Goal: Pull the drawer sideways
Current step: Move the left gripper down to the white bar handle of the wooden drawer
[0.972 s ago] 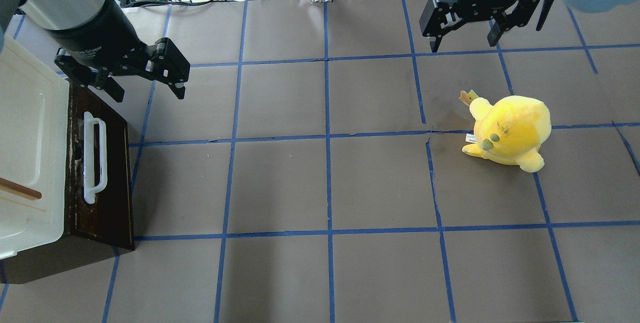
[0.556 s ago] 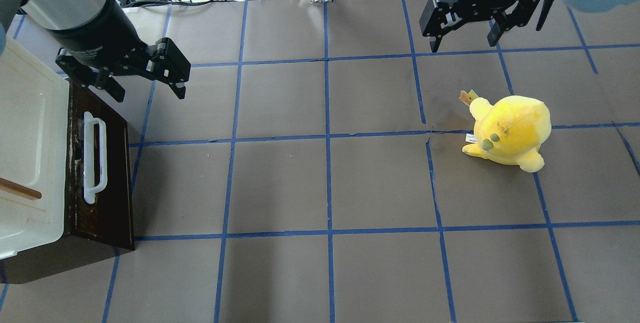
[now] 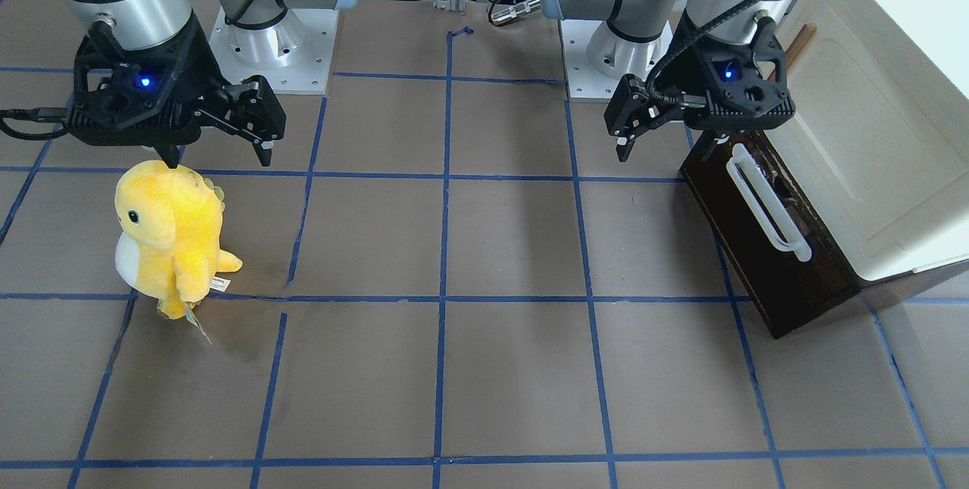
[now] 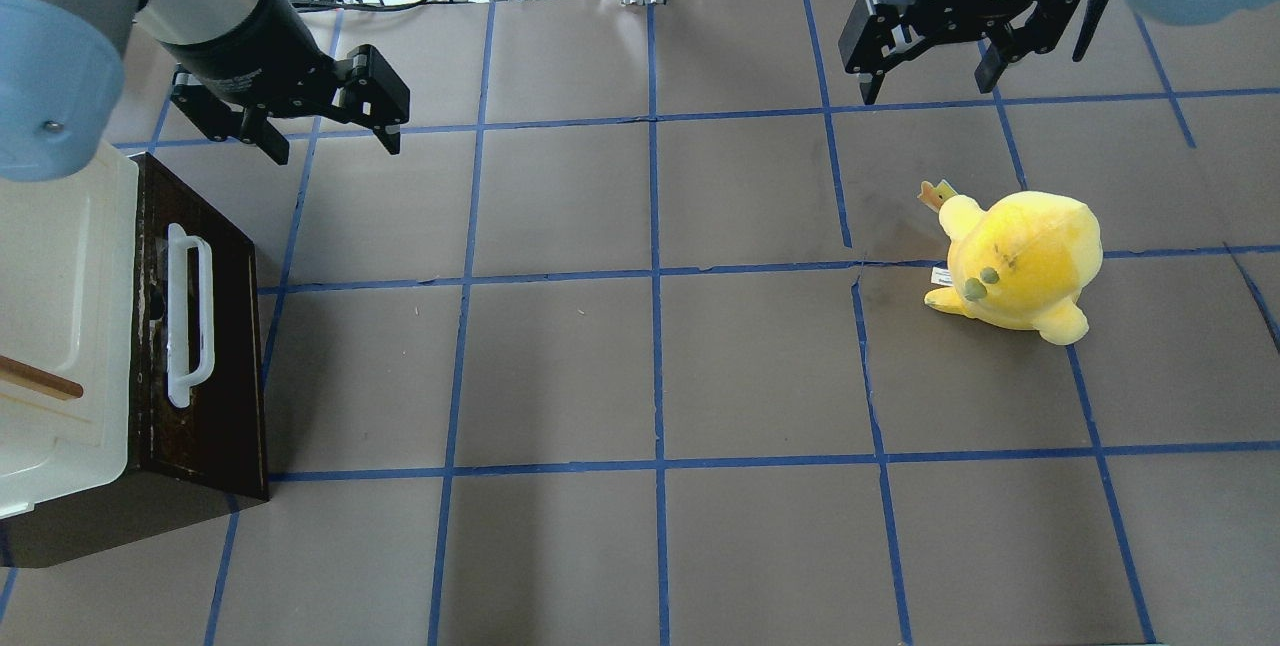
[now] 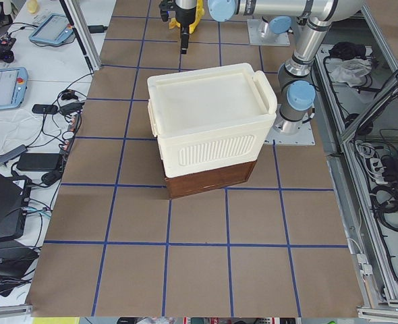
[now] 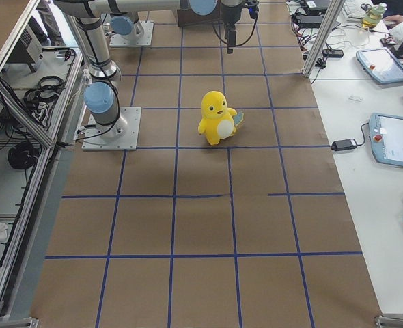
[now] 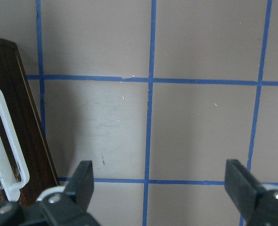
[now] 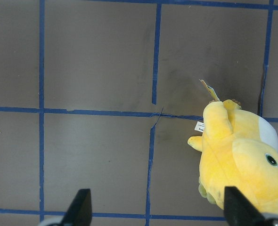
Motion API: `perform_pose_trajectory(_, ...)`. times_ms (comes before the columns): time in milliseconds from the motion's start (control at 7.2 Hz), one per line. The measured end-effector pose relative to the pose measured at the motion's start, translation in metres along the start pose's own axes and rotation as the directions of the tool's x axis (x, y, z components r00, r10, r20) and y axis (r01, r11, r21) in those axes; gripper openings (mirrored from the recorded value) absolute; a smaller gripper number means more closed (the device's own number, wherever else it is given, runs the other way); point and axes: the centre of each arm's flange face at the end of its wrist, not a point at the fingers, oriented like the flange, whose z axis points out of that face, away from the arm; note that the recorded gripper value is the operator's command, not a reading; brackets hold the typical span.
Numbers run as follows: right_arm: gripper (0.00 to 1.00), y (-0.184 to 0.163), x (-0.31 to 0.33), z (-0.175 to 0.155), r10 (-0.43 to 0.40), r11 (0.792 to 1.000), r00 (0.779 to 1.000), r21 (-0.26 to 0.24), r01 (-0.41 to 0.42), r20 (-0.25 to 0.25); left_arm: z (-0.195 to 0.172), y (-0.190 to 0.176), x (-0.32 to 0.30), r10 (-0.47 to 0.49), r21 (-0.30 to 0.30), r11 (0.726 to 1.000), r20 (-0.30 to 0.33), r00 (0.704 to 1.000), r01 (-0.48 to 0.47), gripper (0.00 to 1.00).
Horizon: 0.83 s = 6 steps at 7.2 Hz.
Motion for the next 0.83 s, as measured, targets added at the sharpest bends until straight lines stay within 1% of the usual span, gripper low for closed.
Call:
perform_pose_trajectory(139,1.0,0.0,0.0,0.0,0.0,1.0,1.0,0.0,0.0,0.0,0.011,-0.004,0.01,-0.051,-0.005,0.999,0.007,0.999,0.051,1.0)
perform_pose_trajectory(278,1.0,0.0,0.0,0.0,0.0,1.0,1.0,0.0,0.0,0.0,0.02,-0.008,0.014,-0.115,-0.005,0.993,0.03,0.993,0.116,1.0)
perform_pose_trajectory(556,1.0,0.0,0.0,0.0,0.0,1.0,1.0,0.0,0.0,0.0,0.039,-0.01,0.022,-0.173,-0.024,0.984,0.114,0.978,0.177,1.0)
perform_pose_trajectory(694,1.0,0.0,0.0,0.0,0.0,1.0,1.0,0.0,0.0,0.0,0.052,-0.006,0.03,-0.183,-0.047,0.98,0.201,0.962,0.196,1.0)
perform_pose_trajectory(833,1.0,0.0,0.0,0.0,0.0,1.0,1.0,0.0,0.0,0.0,0.069,-0.004,0.034,-0.155,-0.067,0.98,0.315,0.936,0.185,1.0)
